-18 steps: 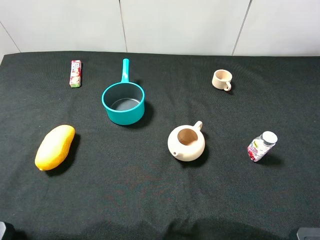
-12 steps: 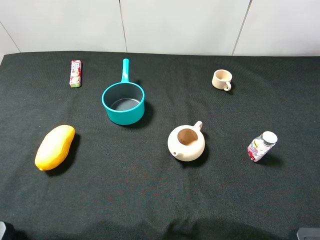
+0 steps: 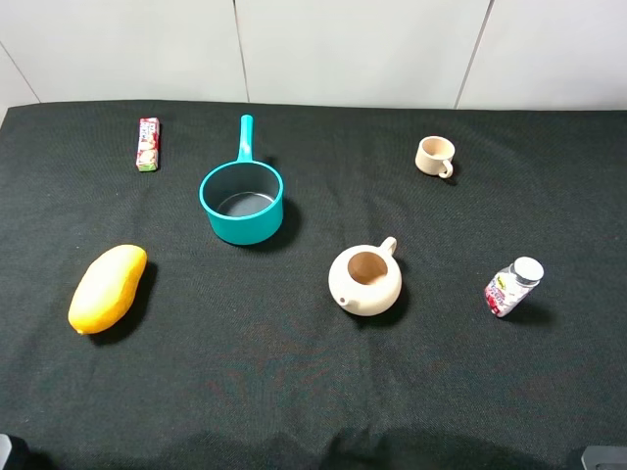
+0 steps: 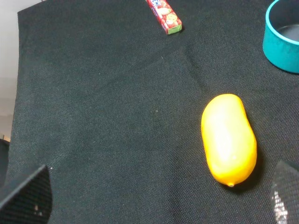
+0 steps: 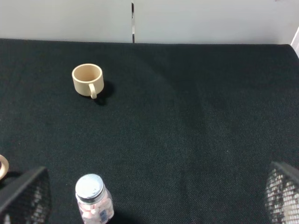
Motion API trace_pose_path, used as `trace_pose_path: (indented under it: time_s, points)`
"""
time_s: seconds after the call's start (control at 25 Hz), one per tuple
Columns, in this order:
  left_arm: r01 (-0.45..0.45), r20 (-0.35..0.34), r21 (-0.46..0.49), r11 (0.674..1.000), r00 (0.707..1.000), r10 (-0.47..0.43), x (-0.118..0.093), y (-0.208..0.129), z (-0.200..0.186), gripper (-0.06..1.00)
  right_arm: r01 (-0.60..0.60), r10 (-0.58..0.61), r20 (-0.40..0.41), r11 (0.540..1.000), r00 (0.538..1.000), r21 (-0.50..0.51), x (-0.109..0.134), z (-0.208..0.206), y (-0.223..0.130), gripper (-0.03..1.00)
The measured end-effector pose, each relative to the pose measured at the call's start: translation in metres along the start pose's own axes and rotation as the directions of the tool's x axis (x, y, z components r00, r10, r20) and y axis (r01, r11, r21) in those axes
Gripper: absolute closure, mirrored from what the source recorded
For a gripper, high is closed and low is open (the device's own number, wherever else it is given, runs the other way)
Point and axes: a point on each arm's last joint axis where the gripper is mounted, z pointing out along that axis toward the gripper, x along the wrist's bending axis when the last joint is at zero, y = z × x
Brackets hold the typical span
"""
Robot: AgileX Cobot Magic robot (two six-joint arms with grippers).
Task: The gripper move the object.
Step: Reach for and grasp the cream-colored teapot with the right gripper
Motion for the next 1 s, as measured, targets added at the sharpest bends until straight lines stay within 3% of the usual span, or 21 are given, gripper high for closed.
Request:
trace_pose_path:
  time_s: [0.52,0.8,1.0]
  points:
    - [0.0,0.0,0.0,1.0,1.0,0.0,0.0,0.0,0.0,-0.05,0.0,0.0,-0.001,1.0,1.0,0.0,0.0,0.0,0.0,0.27]
    - [0.0,0.0,0.0,1.0,1.0,0.0,0.0,0.0,0.0,-0.05,-0.024,0.023,-0.04,1.0,0.999,-0.011,0.004,-0.004,0.003,0.27]
    - [0.0,0.0,0.0,1.0,1.0,0.0,0.0,0.0,0.0,-0.05,-0.01,0.014,-0.074,0.998,0.997,0.064,0.007,-0.002,0.021,0.27]
